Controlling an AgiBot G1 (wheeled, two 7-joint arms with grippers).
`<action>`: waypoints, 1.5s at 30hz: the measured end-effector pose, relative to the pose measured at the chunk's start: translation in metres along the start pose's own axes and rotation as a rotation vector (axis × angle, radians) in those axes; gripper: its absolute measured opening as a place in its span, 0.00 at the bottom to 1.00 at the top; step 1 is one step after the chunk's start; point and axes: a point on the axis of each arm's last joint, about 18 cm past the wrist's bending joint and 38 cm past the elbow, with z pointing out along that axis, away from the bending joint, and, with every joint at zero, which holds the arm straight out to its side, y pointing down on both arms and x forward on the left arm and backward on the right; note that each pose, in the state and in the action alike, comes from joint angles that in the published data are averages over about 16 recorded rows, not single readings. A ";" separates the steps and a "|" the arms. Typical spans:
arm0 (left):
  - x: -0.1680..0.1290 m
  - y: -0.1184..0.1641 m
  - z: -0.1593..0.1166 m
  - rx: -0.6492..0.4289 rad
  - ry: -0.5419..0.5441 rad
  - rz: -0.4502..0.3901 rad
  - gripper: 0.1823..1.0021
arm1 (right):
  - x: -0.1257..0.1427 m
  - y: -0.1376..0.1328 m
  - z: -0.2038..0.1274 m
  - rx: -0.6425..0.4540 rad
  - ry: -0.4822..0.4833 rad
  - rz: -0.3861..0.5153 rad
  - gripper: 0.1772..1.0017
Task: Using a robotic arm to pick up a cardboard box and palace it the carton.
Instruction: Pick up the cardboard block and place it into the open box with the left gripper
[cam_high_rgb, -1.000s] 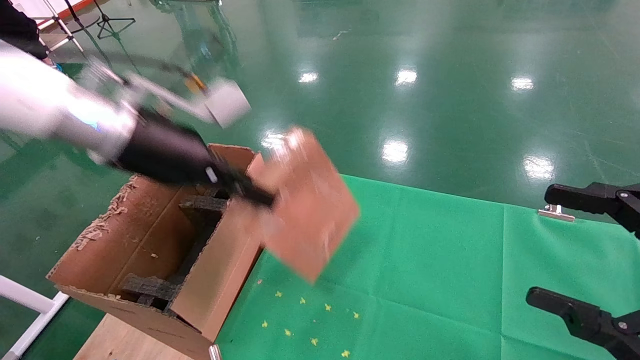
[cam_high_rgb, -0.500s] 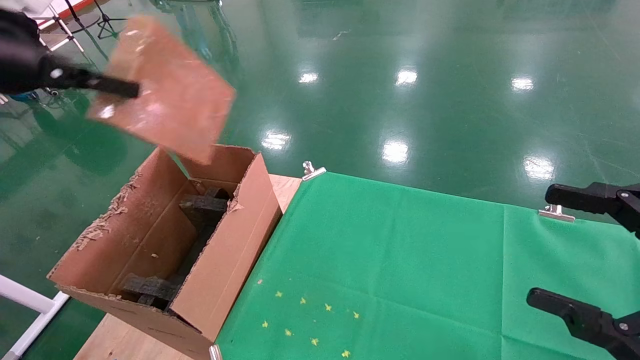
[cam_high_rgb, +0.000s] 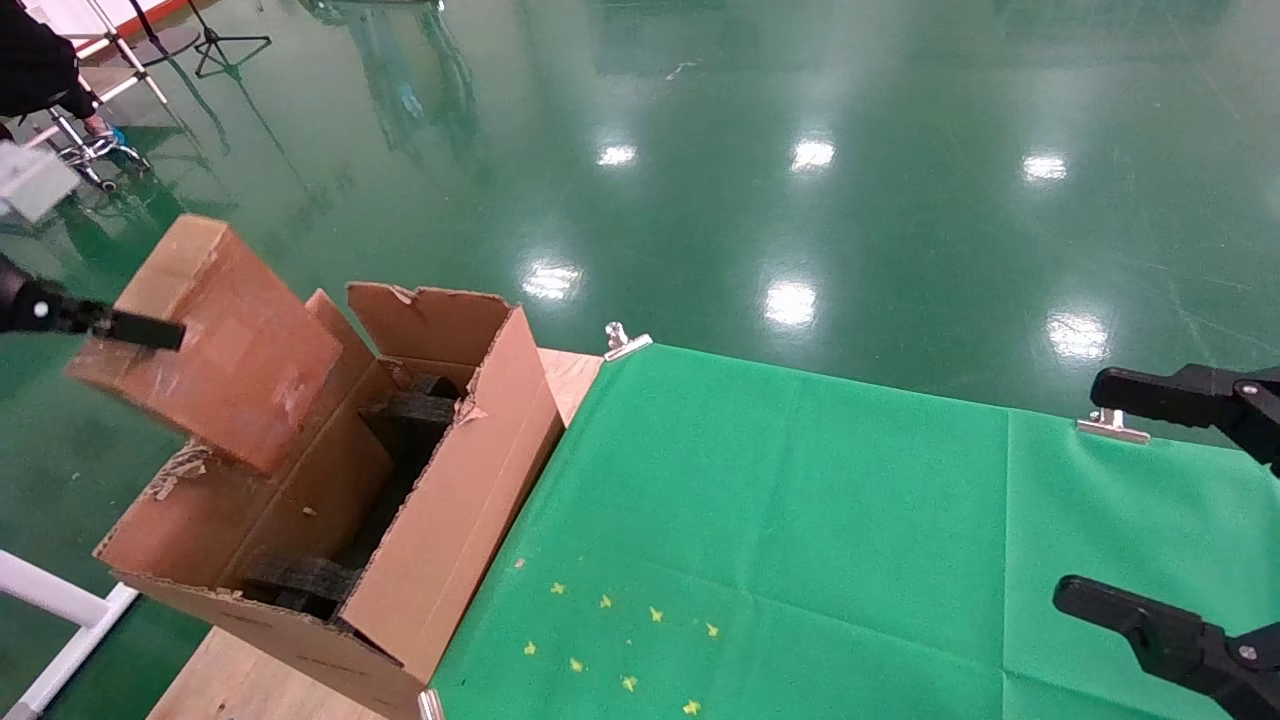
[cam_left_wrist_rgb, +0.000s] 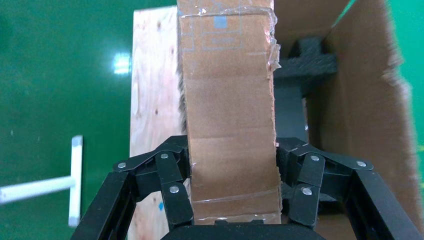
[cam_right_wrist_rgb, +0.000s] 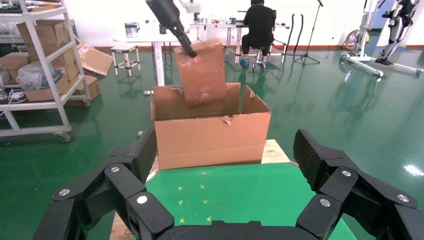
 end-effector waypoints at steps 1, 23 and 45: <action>-0.003 0.004 0.004 -0.009 -0.003 -0.004 0.12 | 0.000 0.000 0.000 0.000 0.000 0.000 1.00; -0.012 0.057 0.101 -0.159 -0.032 -0.029 0.12 | 0.000 0.000 0.000 0.000 0.000 0.000 1.00; -0.009 0.097 0.162 -0.206 -0.121 -0.057 0.11 | 0.000 0.000 0.000 0.000 0.000 0.000 1.00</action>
